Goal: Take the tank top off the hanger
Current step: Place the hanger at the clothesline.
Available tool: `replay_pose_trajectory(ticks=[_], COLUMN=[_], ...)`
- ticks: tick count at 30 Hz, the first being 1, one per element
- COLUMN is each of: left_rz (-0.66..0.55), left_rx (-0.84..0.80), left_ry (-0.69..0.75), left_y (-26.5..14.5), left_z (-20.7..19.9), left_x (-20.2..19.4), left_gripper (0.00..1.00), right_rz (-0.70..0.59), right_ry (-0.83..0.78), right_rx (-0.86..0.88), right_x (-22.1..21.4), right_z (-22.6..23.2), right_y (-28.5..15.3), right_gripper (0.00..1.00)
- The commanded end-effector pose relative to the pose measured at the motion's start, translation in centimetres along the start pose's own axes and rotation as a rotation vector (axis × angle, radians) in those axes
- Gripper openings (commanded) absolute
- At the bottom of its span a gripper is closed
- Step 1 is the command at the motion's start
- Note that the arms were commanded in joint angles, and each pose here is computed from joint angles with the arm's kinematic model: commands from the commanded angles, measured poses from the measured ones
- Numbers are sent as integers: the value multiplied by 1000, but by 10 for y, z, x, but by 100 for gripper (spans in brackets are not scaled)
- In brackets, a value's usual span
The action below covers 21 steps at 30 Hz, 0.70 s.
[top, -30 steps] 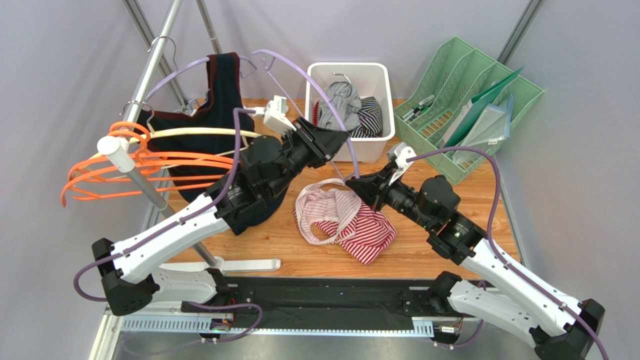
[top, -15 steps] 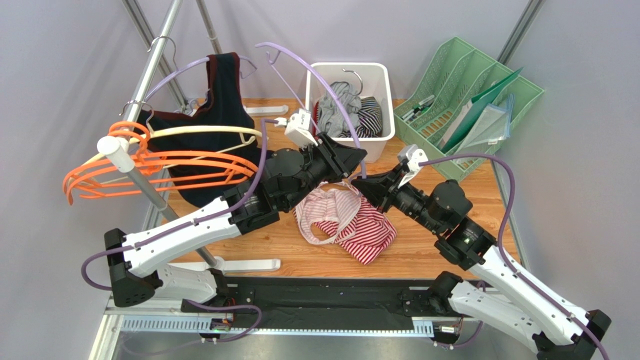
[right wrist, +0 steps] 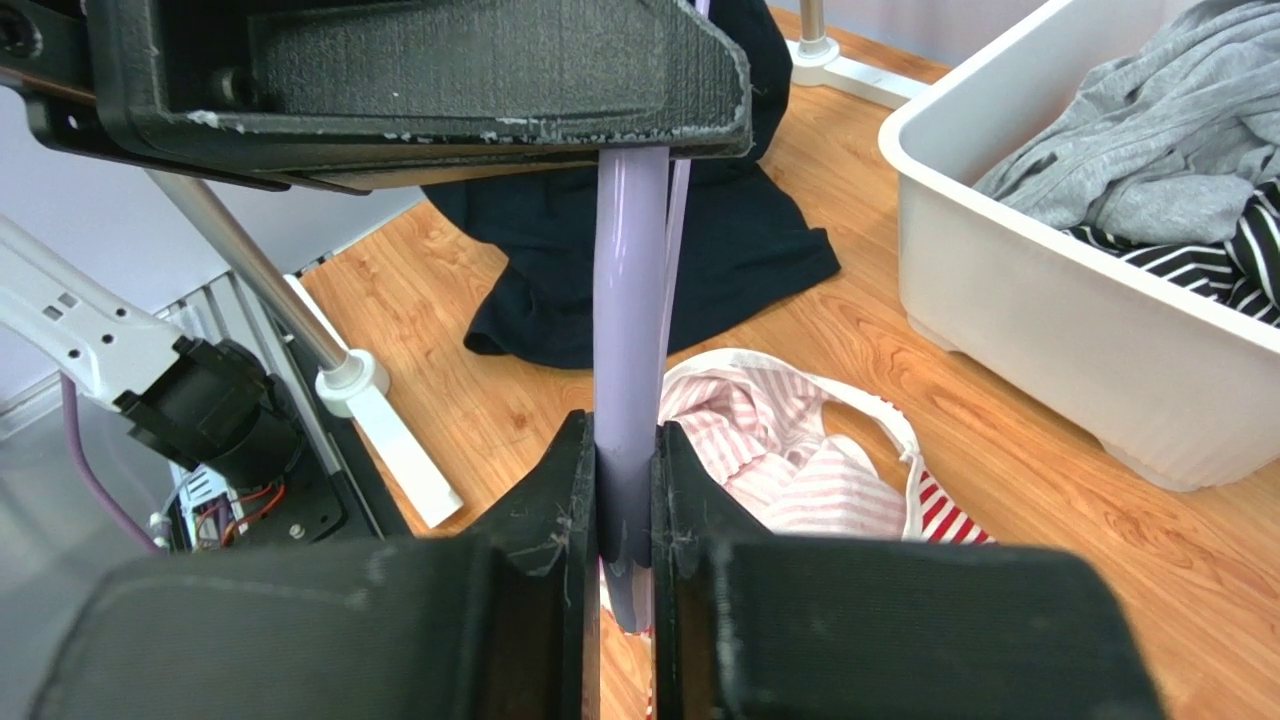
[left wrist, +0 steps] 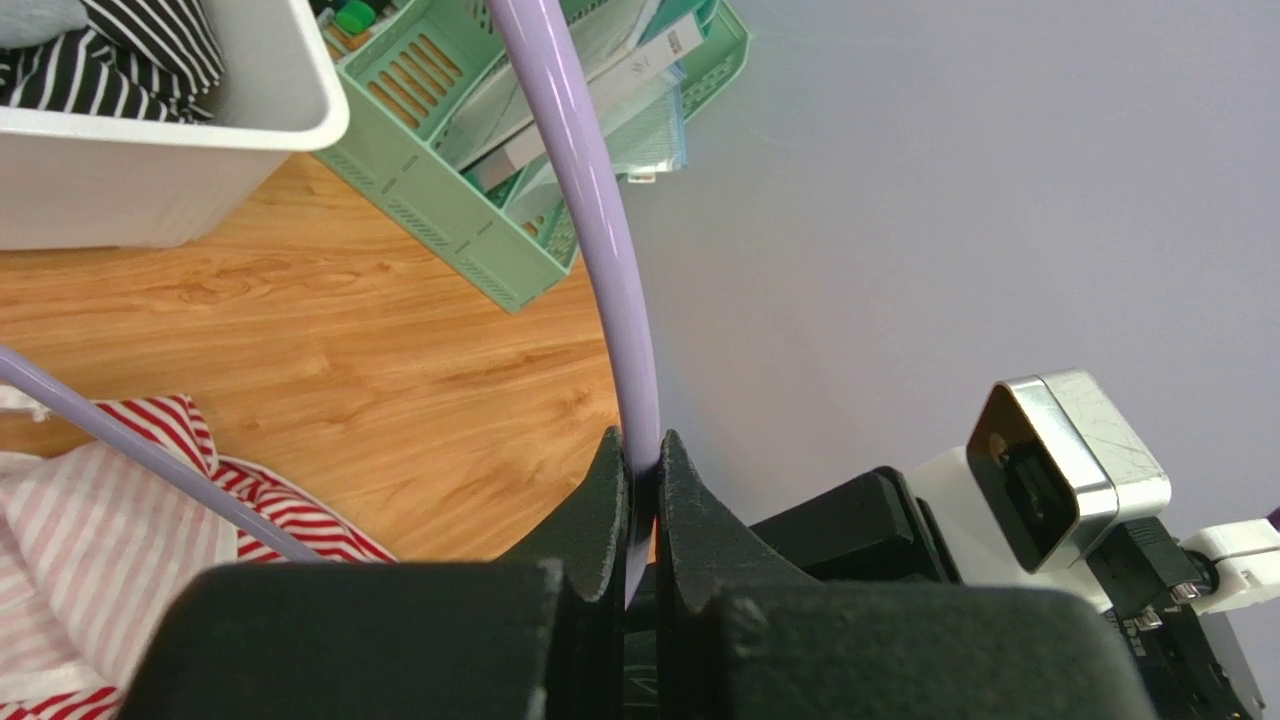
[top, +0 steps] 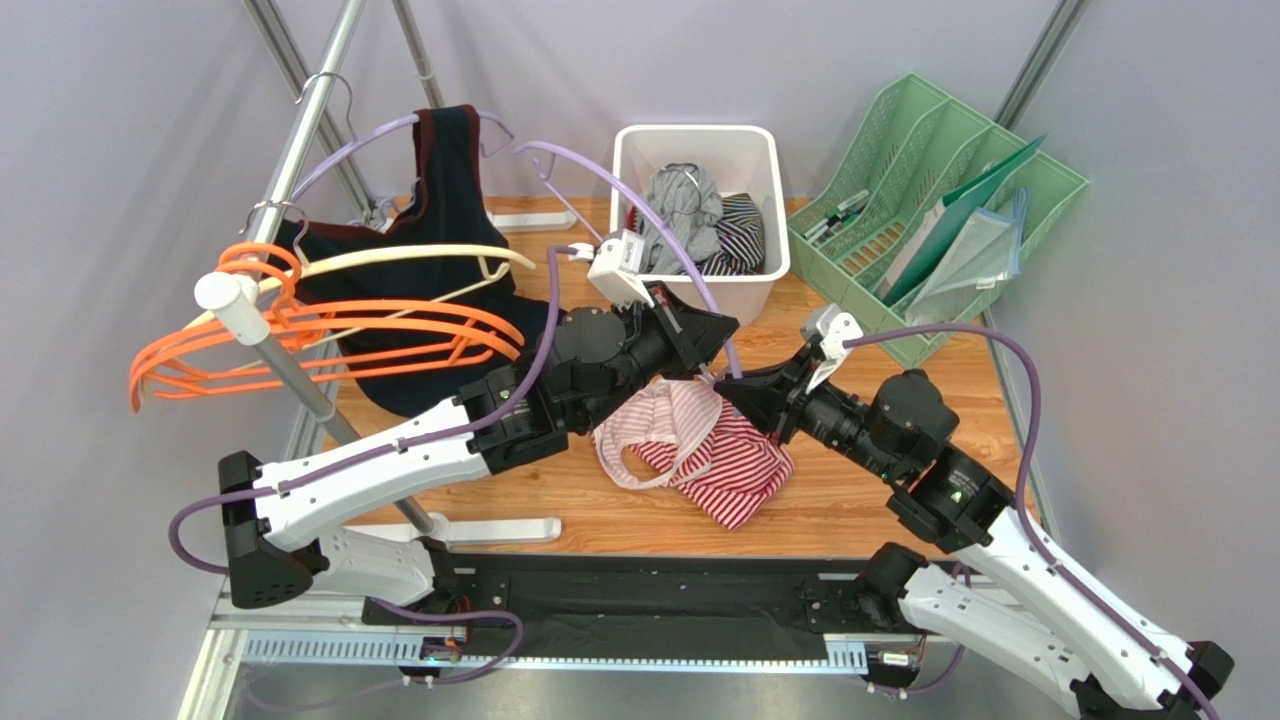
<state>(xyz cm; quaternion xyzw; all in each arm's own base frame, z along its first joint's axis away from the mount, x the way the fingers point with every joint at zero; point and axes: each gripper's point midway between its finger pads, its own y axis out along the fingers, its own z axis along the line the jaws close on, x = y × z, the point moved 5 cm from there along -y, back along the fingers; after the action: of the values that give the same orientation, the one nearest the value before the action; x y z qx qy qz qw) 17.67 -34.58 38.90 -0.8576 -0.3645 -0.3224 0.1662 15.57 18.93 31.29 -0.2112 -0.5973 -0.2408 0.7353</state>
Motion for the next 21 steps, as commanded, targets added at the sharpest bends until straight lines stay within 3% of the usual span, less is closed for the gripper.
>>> replay_pose_trajectory(ticks=[1, 3, 4, 7, 15, 21], left_rz=[-51, -96, -113, -177, -396, -597], left_rx=[-37, 1, 10, 39, 191, 279], left_ry=[-50, -68, -73, -88, -135, -171], left_y=[-5, -5, -4, 0, 22, 33], left_z=[-20, -20, -21, -28, -32, -32], left_x=[8, 11, 11, 20, 51, 75], left_gripper=[0, 0, 0, 0, 0, 0], right_rz=[-92, -109, -119, -174, -259, -286], right_ry=[3, 29, 37, 73, 141, 138], right_rx=[-30, -73, -91, -187, -491, -521], right_x=[34, 38, 39, 46, 44, 40], right_z=[3, 1, -1, -9, -41, -44], right_y=[-15, -25, -29, -47, -101, -119], right_gripper=[22, 37, 51, 65, 73, 77])
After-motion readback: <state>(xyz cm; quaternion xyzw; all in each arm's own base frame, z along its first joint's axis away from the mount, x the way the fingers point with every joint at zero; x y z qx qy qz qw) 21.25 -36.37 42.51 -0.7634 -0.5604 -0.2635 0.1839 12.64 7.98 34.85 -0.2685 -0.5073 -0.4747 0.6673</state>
